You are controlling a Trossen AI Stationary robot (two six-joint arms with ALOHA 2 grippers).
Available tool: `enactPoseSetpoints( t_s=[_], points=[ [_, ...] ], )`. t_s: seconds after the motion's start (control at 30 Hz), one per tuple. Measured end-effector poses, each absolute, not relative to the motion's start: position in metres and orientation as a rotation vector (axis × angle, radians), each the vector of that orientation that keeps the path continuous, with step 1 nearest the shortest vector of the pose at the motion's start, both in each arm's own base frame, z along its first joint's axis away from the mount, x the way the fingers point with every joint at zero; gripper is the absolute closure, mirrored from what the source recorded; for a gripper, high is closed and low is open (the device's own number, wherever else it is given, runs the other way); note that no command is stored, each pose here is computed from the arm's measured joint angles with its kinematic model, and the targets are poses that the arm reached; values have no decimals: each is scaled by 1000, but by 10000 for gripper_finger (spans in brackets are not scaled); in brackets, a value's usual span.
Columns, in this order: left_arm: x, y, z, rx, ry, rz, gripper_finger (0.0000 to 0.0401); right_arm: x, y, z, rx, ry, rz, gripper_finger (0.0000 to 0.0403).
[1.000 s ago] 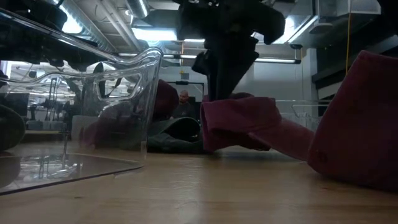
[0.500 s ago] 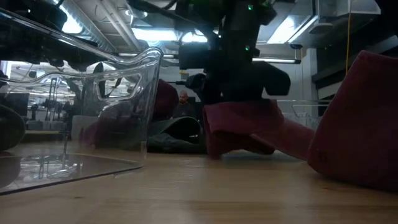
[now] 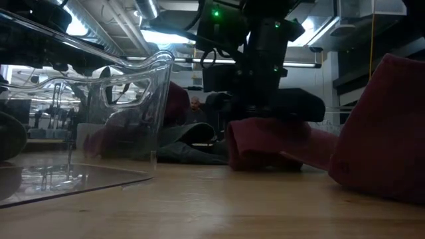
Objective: Pick & Place hat
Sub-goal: Put the middle red cap into the top transparent bin
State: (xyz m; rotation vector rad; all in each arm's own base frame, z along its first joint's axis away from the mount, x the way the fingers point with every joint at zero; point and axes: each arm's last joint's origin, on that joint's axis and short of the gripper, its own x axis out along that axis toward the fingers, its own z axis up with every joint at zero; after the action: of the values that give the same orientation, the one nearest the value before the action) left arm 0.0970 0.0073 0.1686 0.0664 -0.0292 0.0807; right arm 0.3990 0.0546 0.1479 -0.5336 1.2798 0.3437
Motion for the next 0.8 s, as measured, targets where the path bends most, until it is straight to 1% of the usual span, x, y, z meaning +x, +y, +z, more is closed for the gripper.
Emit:
enactPoseSetpoints(
  t_s=[0.23,0.5,0.67,0.8],
  points=[
    [97,7,169,66,-29,80,156,400,55,147,-510,1274,327,311],
    [97,7,169,66,-29,81,156,401,55,147,-429,1277,258,359],
    [97,7,169,66,-30,80,156,400,54,154,-382,1278,221,365],
    [97,7,169,66,-30,81,156,401,54,178,-322,1252,176,357]
  ],
)
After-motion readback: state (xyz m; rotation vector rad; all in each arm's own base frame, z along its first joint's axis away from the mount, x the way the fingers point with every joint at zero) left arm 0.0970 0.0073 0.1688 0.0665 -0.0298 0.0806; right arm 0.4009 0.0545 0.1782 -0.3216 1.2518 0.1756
